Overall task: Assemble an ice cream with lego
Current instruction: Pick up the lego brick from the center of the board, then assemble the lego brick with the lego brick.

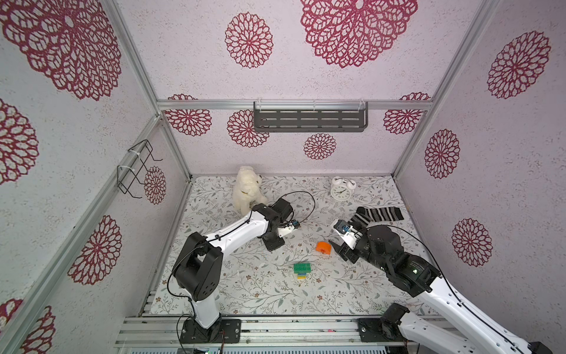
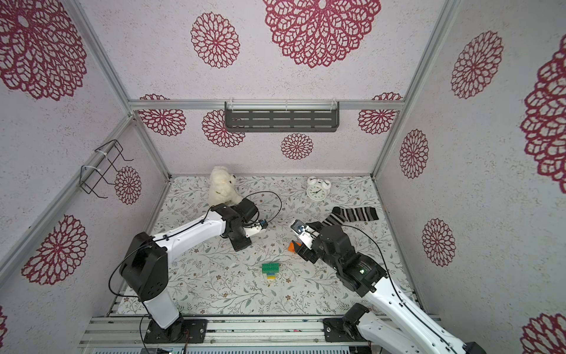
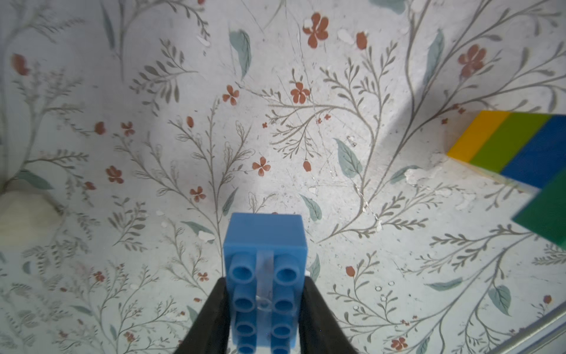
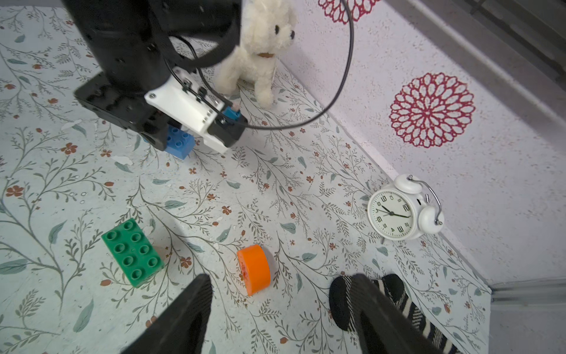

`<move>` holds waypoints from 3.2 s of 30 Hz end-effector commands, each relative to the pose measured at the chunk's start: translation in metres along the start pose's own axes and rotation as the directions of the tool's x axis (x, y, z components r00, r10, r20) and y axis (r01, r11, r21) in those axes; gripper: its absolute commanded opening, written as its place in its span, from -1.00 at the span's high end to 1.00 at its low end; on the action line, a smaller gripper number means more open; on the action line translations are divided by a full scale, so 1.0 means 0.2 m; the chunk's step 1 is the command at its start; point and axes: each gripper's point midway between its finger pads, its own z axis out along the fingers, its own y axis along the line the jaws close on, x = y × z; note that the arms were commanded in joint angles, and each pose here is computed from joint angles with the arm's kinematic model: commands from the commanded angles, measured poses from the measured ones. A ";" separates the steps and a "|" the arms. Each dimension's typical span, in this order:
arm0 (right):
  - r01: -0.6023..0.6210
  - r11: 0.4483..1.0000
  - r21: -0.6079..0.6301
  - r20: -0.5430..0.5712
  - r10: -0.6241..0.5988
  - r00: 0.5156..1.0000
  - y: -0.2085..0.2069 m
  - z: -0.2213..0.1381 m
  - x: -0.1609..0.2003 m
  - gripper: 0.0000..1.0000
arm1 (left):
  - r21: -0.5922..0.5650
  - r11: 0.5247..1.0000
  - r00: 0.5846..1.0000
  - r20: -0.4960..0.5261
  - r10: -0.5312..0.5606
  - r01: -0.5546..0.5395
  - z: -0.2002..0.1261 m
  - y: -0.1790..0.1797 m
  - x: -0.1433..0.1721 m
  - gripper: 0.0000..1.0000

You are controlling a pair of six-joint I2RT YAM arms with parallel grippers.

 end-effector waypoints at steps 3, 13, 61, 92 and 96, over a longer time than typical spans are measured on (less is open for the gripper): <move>-0.121 0.983 0.139 -0.036 0.127 0.991 -0.17 0.00 0.07 -0.50 | -0.059 0.996 0.995 0.072 0.064 -0.060 -0.22 -0.07 -0.06 0.63; -0.215 0.944 0.250 -0.089 0.243 0.966 -0.35 0.01 0.20 -0.50 | -0.044 0.946 0.942 0.087 0.323 -0.320 -0.40 -0.36 -0.15 0.62; -0.383 0.809 0.446 -0.013 0.433 0.901 -0.60 -0.08 0.39 -0.51 | 0.204 0.865 0.884 0.006 0.468 -0.459 -0.15 -0.67 -0.27 0.59; -0.386 0.814 0.434 -0.015 0.435 0.900 -0.59 -0.07 0.40 -0.51 | 0.165 0.888 0.901 0.009 0.434 -0.429 -0.12 -0.67 -0.31 0.59; -0.387 0.813 0.435 -0.015 0.436 0.900 -0.59 -0.07 0.40 -0.51 | 0.162 0.888 0.901 0.010 0.434 -0.430 -0.12 -0.68 -0.32 0.58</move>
